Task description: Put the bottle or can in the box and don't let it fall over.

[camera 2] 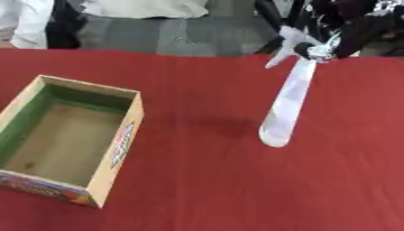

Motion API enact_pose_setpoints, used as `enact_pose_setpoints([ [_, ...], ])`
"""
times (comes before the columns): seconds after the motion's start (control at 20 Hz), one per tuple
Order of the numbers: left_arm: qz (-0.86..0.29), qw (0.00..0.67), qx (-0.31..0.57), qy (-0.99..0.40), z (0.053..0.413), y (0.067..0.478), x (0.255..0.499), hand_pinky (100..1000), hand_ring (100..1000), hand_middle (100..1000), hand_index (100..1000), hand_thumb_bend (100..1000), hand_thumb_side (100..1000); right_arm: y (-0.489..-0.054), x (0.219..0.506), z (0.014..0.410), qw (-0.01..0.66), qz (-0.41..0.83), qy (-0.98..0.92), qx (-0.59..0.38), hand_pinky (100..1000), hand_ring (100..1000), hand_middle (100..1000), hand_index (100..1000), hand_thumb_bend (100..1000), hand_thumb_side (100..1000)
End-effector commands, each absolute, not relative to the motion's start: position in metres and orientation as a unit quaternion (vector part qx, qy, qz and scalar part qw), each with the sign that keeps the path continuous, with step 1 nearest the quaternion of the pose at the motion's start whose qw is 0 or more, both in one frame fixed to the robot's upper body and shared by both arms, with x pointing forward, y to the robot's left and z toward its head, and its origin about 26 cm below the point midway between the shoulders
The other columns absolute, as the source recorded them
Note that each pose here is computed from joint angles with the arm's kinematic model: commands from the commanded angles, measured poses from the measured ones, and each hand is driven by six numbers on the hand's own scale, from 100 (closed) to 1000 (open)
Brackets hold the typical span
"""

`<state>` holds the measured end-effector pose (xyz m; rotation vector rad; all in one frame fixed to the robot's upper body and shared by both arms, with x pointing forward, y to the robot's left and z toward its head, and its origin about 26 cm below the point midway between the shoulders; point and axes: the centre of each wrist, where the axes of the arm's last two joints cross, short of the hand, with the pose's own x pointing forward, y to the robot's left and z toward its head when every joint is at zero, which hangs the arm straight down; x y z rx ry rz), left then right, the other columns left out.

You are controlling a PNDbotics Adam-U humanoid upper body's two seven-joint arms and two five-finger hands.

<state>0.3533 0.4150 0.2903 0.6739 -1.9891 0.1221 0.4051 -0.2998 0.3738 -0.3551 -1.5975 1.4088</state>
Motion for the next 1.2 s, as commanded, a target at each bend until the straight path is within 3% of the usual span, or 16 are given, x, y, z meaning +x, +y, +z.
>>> enact_pose_setpoints([
  [0.05,0.047,0.476,0.285,-0.83,0.307,0.418,0.347,759,754,752,813,897,668,-0.307,0.396,0.392,0.455,0.569,-0.662,-0.174,563,212,212,322,100,100],
  [0.5,0.047,0.475,0.287,-0.83,0.307,0.419,0.346,758,755,752,813,894,668,-0.306,0.394,0.395,0.446,0.556,-0.676,-0.186,537,159,142,256,100,100],
  [1.2,0.045,0.474,0.289,-0.83,0.309,0.419,0.345,758,754,751,813,894,667,-0.284,0.388,0.411,0.415,0.555,-0.698,-0.18,534,155,138,252,100,100],
])
